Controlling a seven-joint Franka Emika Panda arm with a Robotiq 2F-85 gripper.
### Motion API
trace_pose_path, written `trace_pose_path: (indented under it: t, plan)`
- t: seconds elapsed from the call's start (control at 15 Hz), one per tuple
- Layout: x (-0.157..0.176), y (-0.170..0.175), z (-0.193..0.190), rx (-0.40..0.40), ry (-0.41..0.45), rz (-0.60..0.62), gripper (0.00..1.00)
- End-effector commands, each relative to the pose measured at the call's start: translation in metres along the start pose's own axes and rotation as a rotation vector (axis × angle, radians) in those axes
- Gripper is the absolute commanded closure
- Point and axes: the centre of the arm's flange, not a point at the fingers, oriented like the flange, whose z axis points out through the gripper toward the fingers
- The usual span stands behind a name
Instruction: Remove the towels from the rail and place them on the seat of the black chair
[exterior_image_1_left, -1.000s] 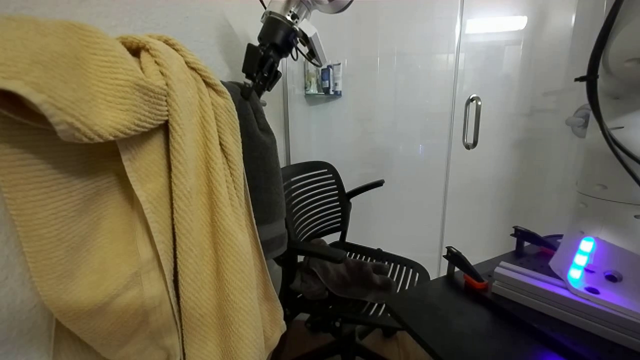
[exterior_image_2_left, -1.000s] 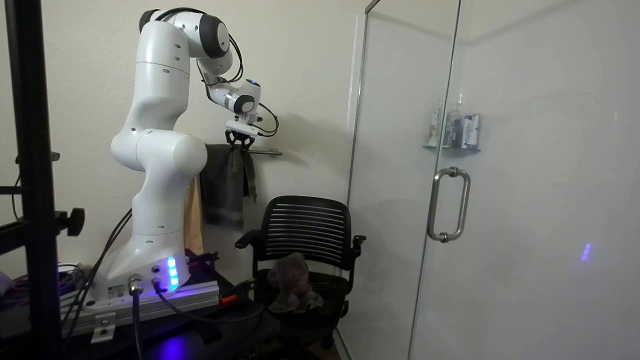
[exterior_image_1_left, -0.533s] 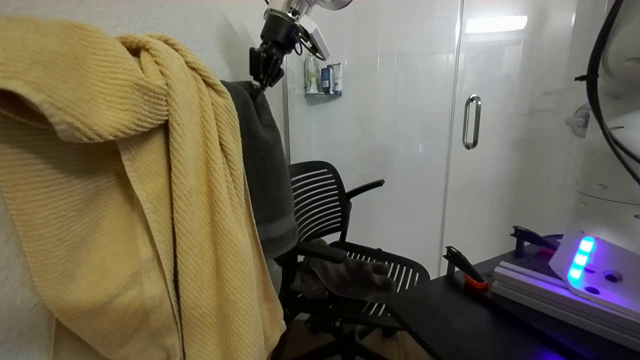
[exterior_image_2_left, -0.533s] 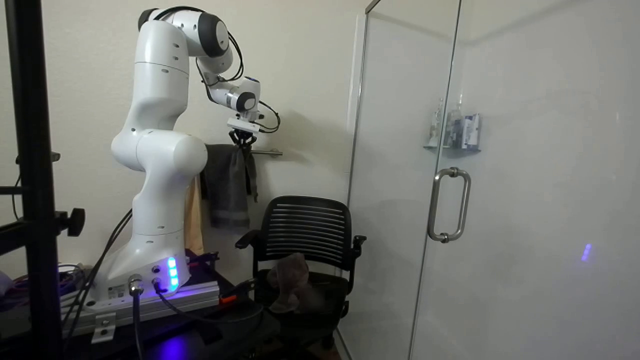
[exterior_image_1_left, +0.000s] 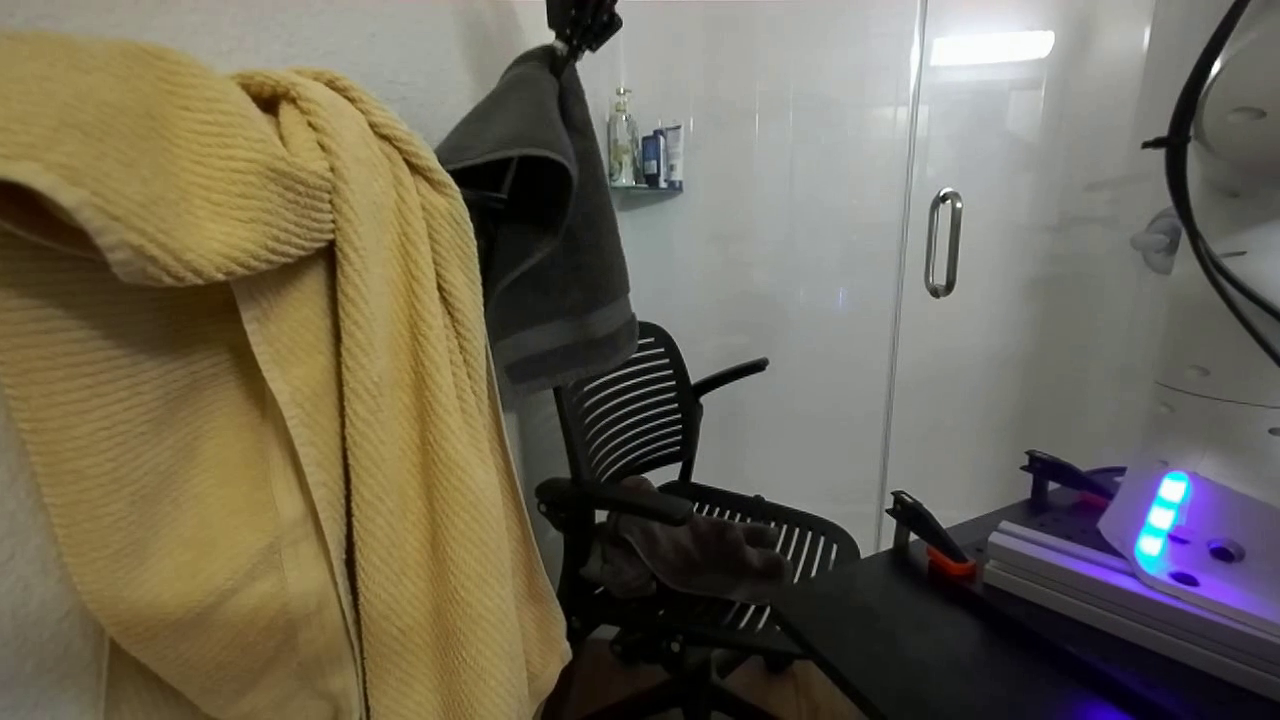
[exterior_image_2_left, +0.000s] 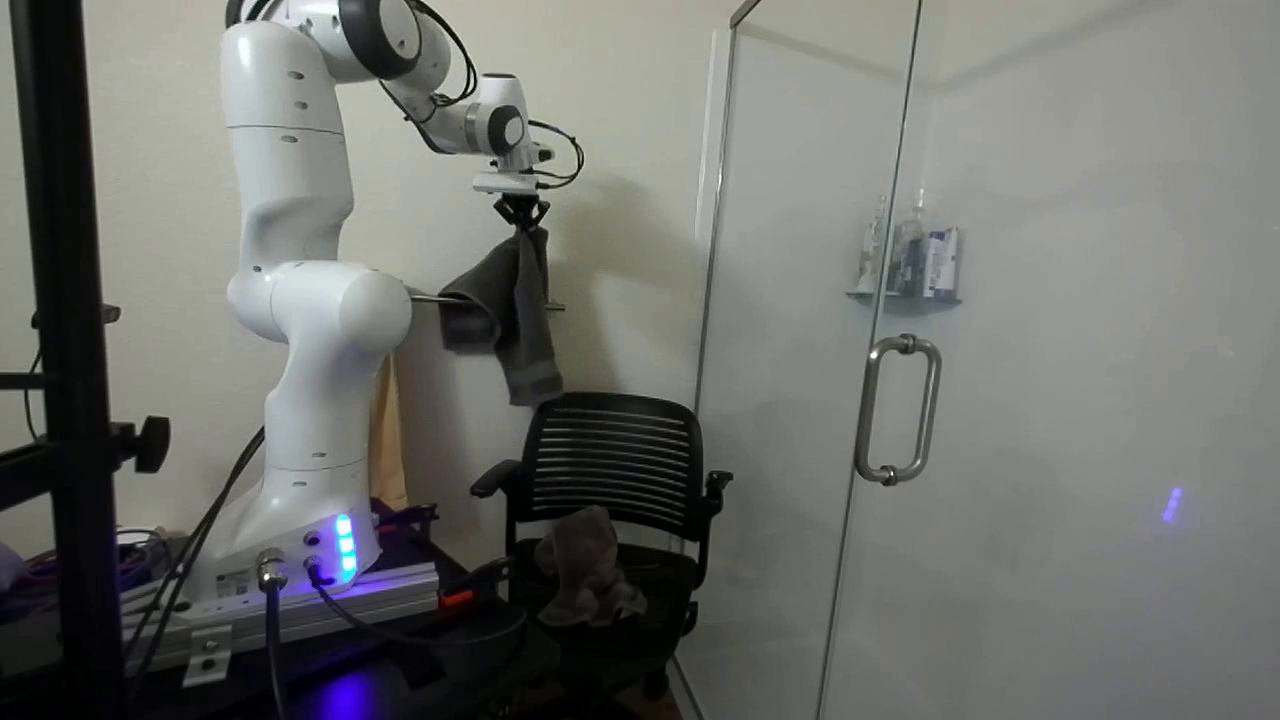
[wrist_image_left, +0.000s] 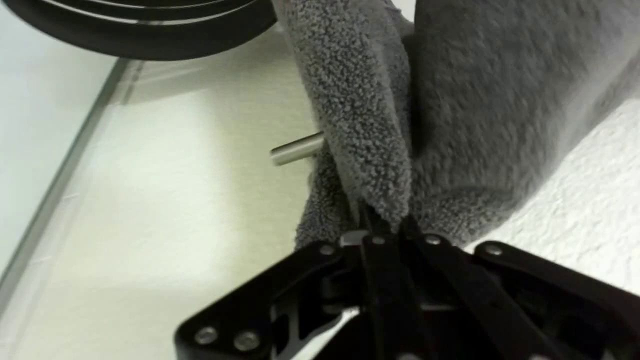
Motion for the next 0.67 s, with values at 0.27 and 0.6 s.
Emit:
trace_pose_path:
  t: [0.27, 0.6]
  plan:
    - [-0.003, 0.046, -0.149, -0.363, 0.099, 0.255, 0.98]
    - [-0.041, 0.101, -0.157, -0.278, 0.026, 0.466, 0.98]
